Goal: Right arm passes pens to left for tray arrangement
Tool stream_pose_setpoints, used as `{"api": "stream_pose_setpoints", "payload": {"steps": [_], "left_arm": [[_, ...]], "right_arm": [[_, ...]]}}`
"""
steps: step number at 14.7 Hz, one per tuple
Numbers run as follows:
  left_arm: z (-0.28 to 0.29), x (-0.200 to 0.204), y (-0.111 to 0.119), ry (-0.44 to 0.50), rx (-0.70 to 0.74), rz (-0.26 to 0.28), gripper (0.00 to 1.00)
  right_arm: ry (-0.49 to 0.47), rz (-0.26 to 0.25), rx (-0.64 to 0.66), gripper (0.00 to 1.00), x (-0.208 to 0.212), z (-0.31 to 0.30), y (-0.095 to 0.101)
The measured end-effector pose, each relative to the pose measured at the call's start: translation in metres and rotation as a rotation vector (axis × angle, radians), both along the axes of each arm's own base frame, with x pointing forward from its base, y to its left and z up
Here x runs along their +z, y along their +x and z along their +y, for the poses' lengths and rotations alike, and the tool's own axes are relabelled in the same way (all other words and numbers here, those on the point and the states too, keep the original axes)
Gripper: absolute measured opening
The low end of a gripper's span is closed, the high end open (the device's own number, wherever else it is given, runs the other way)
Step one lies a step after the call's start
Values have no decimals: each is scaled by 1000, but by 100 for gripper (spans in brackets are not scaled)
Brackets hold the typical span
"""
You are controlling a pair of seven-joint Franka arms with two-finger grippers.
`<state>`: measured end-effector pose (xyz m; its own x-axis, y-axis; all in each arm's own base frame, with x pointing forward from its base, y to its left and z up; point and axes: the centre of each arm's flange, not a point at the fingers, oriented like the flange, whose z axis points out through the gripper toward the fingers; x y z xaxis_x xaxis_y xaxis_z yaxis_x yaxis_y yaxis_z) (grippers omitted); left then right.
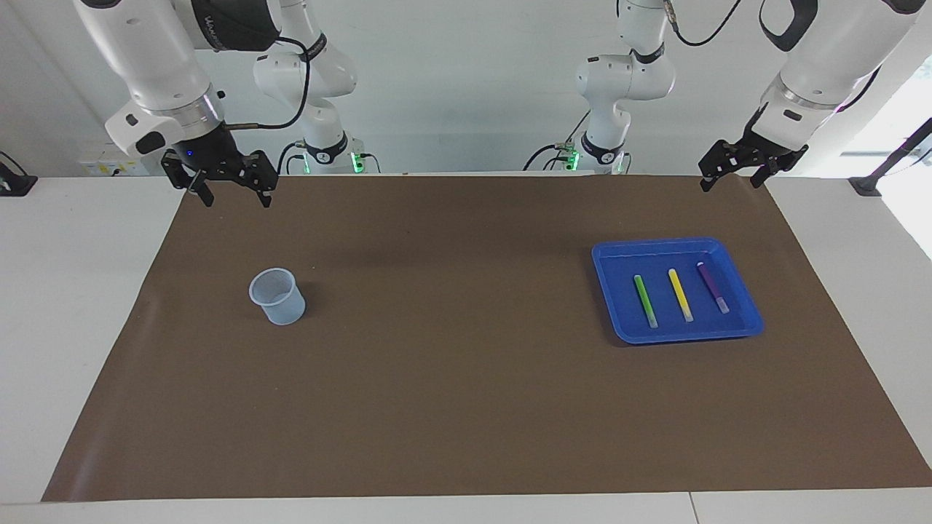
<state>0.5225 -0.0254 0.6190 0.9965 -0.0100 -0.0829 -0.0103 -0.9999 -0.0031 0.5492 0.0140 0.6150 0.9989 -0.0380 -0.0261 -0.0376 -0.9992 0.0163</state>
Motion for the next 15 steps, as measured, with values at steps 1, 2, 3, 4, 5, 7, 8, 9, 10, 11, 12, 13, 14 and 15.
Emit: {"api": "stream_pose_setpoints", "payload": {"steps": [1, 2, 3, 4, 5, 7, 8, 9, 10, 11, 12, 13, 14, 15], "left_arm": [[-3, -1, 1, 1, -5, 3, 100], [-4, -3, 1, 1, -7, 8, 100], [-5, -6, 2, 2, -8, 14, 100], [-5, -8, 3, 2, -8, 19, 100], [-5, -10, 4, 3, -8, 22, 100], [-6, -11, 5, -1, -9, 23, 100], [-7, -10, 5, -3, -10, 22, 100], [-8, -10, 5, -4, -13, 21, 100], [-12, -9, 5, -4, -19, 20, 100], [-15, -9, 5, -4, -25, 19, 100], [-17, -8, 4, -4, -29, 18, 100], [-18, -8, 4, -4, -31, 17, 100], [-18, -7, 4, -4, -31, 15, 100], [-18, -5, 4, -4, -31, 12, 100]], "right_arm": [[0, 0, 0, 100, 0, 0, 0], [0, 0, 0, 100, 0, 0, 0], [0, 0, 0, 100, 0, 0, 0], [0, 0, 0, 100, 0, 0, 0], [0, 0, 0, 100, 0, 0, 0], [0, 0, 0, 100, 0, 0, 0], [0, 0, 0, 100, 0, 0, 0], [0, 0, 0, 100, 0, 0, 0], [0, 0, 0, 100, 0, 0, 0], [0, 0, 0, 100, 0, 0, 0], [0, 0, 0, 100, 0, 0, 0], [0, 0, 0, 100, 0, 0, 0], [0, 0, 0, 100, 0, 0, 0], [0, 0, 0, 100, 0, 0, 0]]}}
